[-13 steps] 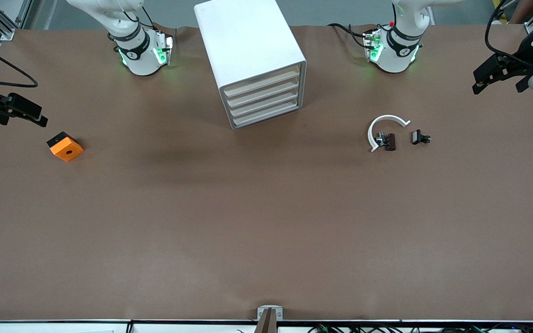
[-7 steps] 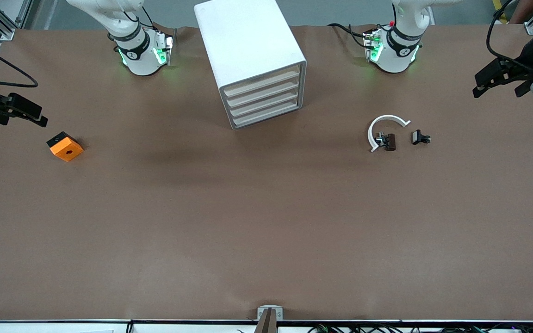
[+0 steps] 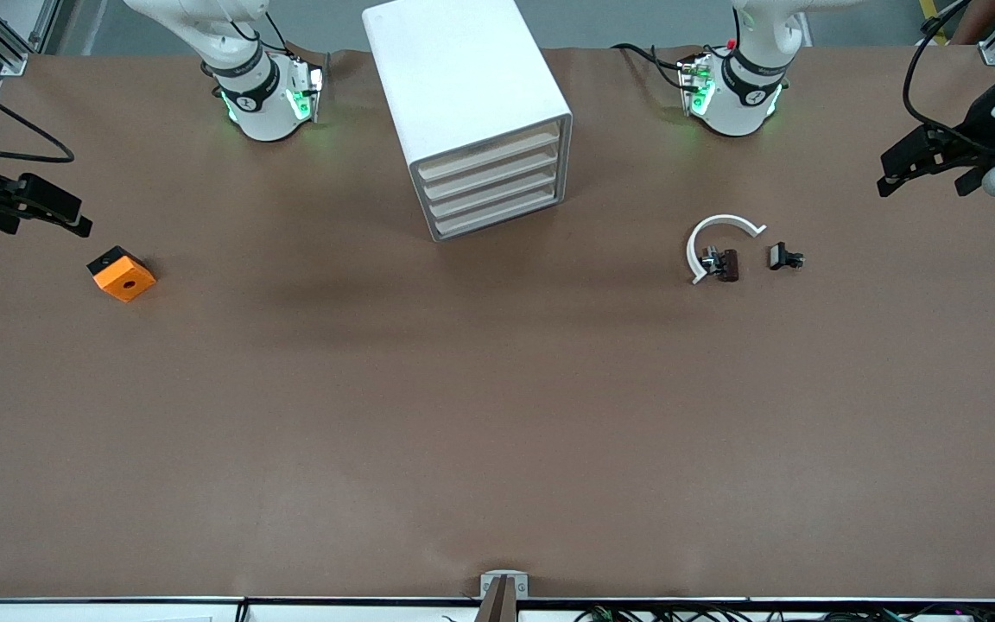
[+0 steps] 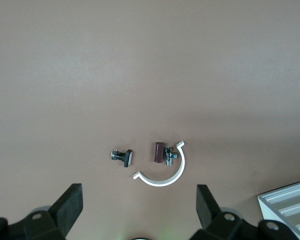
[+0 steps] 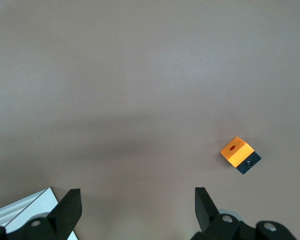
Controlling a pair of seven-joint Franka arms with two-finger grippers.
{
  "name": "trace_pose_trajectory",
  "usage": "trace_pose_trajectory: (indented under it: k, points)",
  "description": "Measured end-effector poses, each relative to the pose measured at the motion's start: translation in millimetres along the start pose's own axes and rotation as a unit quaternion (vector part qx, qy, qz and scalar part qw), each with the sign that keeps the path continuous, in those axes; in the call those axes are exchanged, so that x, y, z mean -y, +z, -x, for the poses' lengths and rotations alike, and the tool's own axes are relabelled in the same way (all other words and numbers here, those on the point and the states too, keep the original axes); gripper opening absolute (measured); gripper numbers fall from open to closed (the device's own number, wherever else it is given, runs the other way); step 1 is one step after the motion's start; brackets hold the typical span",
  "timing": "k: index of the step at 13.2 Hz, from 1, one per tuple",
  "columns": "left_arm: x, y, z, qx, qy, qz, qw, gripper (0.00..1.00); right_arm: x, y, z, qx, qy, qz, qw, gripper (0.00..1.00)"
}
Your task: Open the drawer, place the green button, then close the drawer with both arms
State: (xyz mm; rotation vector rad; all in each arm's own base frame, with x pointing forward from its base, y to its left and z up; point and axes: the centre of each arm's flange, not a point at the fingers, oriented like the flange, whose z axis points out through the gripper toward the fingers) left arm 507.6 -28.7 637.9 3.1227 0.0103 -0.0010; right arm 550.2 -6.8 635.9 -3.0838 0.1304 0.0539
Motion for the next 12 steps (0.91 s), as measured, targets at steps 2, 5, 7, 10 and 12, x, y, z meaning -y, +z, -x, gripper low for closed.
trace_pose_trajectory:
  k: [2, 5, 7, 10, 12]
  points:
    - [1, 0, -2, -0.001, -0.001, 0.000, 1.000, 1.00, 1, 0, 0, -0.001, -0.001, 0.000, 1.000, 1.00]
    - [1, -5, -8, -0.007, -0.001, 0.002, 1.000, 1.00, 1, 0, 0, -0.001, -0.001, 0.000, 1.000, 1.00]
    - [3, -7, -13, -0.010, -0.002, 0.002, 1.000, 1.00, 1, 0, 0, -0.001, -0.002, 0.000, 1.000, 1.00]
    - [6, -6, -16, -0.009, -0.005, 0.003, 1.000, 1.00, 1, 0, 0, -0.001, -0.002, 0.000, 1.000, 1.00]
    - [6, -5, -17, -0.009, -0.005, 0.003, 1.000, 1.00, 2, 0, 0, -0.001, -0.002, 0.000, 1.000, 1.00]
